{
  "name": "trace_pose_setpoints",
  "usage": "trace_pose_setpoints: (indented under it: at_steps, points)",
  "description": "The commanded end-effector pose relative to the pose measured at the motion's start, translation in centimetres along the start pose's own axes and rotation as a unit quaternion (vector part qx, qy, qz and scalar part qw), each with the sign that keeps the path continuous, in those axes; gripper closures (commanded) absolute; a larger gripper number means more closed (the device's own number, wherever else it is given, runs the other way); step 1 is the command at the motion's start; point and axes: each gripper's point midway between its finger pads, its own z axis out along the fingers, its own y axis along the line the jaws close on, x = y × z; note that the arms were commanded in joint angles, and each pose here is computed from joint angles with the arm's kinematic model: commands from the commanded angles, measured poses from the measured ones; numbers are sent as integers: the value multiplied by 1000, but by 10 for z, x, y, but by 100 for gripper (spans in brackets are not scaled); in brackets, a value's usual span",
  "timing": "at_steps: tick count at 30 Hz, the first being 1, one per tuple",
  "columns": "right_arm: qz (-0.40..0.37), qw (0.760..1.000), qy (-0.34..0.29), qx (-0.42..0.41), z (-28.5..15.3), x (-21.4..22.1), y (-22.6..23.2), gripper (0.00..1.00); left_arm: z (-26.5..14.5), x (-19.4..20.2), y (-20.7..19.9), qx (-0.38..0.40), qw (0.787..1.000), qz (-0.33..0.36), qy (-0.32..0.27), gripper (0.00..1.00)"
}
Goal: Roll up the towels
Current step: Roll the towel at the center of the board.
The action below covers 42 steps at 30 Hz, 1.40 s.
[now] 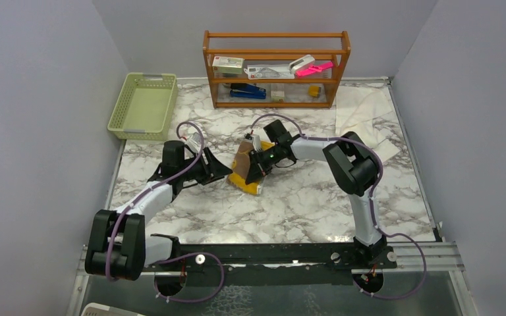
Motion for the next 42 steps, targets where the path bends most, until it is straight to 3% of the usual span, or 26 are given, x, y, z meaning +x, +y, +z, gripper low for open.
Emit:
trace_pose_setpoints:
  at_steps: [1,13,19,26,33,39,42]
  points:
    - [53,998,9,32,5,10,-29,99,9,4,-11,38,999,-2,1,48]
    - [72,996,23,46,10,21,-41,99,56,14,-23,43,998,9,35,60]
    - [73,996,25,48,9,24,-42,99,68,2,5,-15,1000,-5,-1,78]
    - [68,996,25,54,7,24,-44,99,72,18,39,-62,998,-23,7,88]
    - [56,995,19,75,3,15,-48,95,64,35,75,-118,993,-19,2,90]
    - [38,995,5,91,-5,7,-45,85,63,42,93,-150,989,-15,2,91]
    - [-5,992,-36,118,-21,-17,-37,61,64,45,97,-158,987,-10,4,93]
